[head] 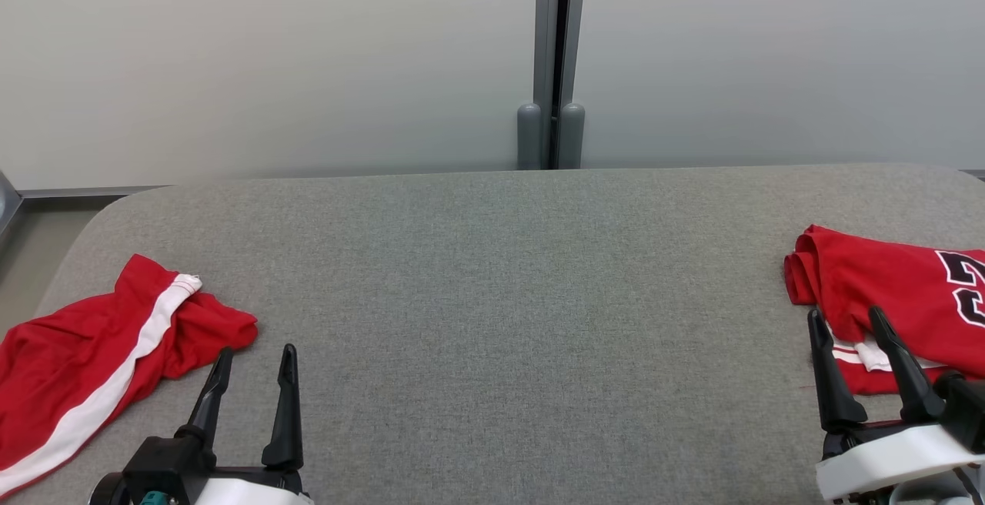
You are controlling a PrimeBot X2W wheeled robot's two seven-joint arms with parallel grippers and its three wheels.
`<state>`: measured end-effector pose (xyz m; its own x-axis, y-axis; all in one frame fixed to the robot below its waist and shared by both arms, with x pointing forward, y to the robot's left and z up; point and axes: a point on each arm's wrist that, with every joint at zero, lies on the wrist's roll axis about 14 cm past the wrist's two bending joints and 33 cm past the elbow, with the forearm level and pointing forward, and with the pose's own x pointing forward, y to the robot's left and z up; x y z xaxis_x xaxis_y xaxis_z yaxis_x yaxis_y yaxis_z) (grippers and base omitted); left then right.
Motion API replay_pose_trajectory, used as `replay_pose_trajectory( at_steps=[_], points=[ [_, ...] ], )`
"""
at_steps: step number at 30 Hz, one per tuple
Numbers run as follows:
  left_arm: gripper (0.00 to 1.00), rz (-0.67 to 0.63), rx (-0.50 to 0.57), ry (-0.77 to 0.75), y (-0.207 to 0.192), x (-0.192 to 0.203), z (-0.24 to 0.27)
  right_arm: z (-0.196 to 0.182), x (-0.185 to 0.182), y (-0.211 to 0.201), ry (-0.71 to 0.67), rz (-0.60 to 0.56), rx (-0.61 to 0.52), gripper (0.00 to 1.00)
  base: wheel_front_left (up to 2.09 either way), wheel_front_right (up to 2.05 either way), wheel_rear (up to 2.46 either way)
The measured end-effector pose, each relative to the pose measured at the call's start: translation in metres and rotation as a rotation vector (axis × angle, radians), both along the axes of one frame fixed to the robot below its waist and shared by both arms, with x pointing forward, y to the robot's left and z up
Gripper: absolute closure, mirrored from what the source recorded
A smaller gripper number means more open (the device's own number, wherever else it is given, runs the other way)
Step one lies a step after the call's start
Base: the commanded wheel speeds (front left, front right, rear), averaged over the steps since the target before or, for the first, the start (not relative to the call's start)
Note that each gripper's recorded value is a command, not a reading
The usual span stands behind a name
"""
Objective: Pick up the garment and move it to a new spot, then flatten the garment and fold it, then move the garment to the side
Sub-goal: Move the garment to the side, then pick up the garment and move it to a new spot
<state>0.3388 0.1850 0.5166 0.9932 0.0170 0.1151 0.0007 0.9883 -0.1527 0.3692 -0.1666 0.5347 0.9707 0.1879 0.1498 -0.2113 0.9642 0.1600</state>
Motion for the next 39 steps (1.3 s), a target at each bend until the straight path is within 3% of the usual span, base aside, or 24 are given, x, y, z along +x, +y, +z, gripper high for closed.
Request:
replay_pose_trajectory(
  at_steps=[20, 27, 39],
  points=[
    [0.00, 0.019, 0.000, -0.008, 0.006, -0.003, 0.001, -0.001, 0.002, 0.012, 0.015, 0.030, 0.006, 0.00, 0.00, 0.00, 0.00],
    [0.00, 0.127, 0.005, 0.007, 0.039, -0.020, -0.004, -0.004, 0.011, 0.050, 0.026, 0.139, 0.003, 0.00, 0.00, 0.00, 0.00],
    [0.00, 0.375, 0.015, 0.032, 0.107, -0.077, -0.011, -0.008, 0.017, 0.150, 0.046, 0.418, 0.004, 0.00, 0.00, 0.00, 0.00]
  ],
)
